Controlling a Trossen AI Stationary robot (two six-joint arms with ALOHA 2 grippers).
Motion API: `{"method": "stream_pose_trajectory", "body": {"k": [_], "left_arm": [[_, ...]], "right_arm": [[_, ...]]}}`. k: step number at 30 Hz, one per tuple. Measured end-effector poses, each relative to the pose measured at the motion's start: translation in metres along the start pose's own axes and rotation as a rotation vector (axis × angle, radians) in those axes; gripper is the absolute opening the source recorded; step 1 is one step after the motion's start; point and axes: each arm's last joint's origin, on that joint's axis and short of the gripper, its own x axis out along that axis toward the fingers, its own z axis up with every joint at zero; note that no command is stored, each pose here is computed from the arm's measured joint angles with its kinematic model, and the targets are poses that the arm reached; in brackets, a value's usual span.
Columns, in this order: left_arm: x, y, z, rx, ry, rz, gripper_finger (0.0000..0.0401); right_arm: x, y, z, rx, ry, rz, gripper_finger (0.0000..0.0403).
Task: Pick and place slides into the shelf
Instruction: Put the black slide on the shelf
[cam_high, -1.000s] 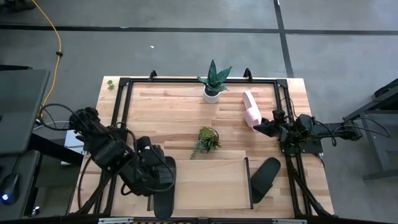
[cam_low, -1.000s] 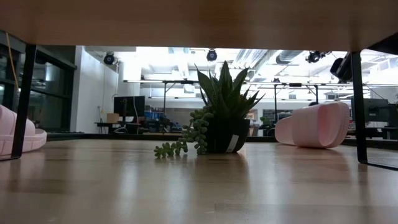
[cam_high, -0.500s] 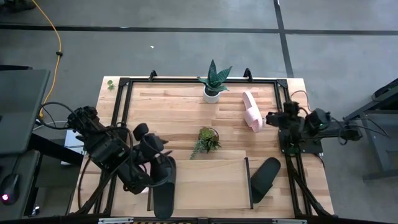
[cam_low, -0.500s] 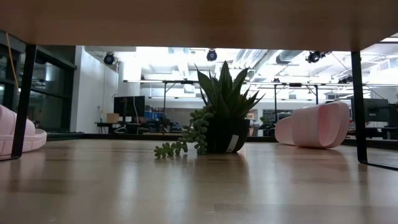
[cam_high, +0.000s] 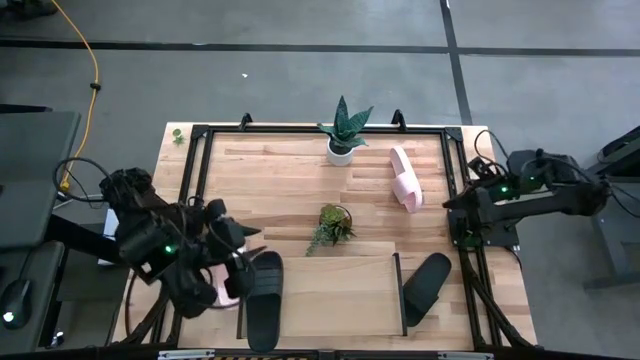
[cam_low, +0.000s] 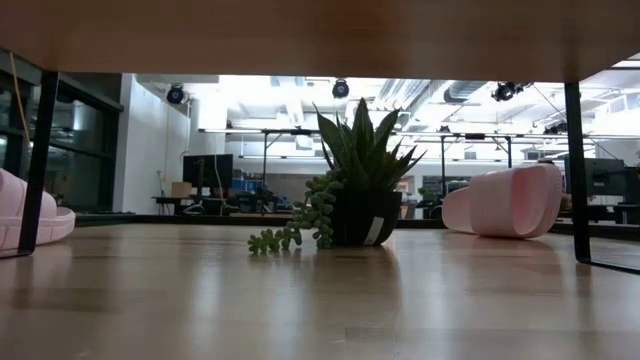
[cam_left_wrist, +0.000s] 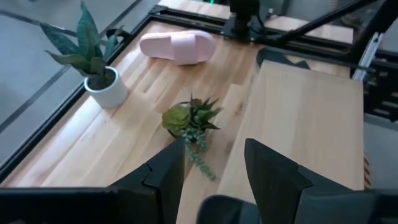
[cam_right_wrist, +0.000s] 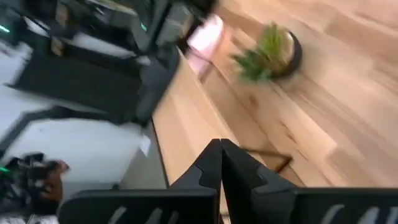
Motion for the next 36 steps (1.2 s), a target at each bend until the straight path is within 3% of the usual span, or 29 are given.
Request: {"method": "stream_pose_trajectory", "body": {"k": [4, 10, 22, 27, 36], "left_arm": [[-0.009, 0.012, 0.004, -0.010, -0.002, -0.028, 0.0154], [-0.020, 0.026, 0.007, -0.037, 0.004, -0.074, 0.0154], [-0.023, 0.030, 0.008, -0.025, 0.043, -0.112, 0.0154], [-0.023, 0.030, 0.008, -0.006, 0.042, -0.112, 0.0154], [-0.023, 0.030, 0.008, 0.008, 0.040, -0.111, 0.0154]], "right_arm": [[0.019, -0.003, -0.003, 0.053, 0.160, -0.026, 0.0000], [0.058, -0.032, -0.019, 0.154, 0.389, -0.097, 0.0019], [0.088, -0.056, -0.051, 0.263, 0.532, -0.183, 0.0092], [0.105, -0.055, -0.065, 0.243, 0.532, -0.152, 0.0094], [0.121, -0.051, -0.095, 0.156, 0.581, -0.259, 0.0094]]}}
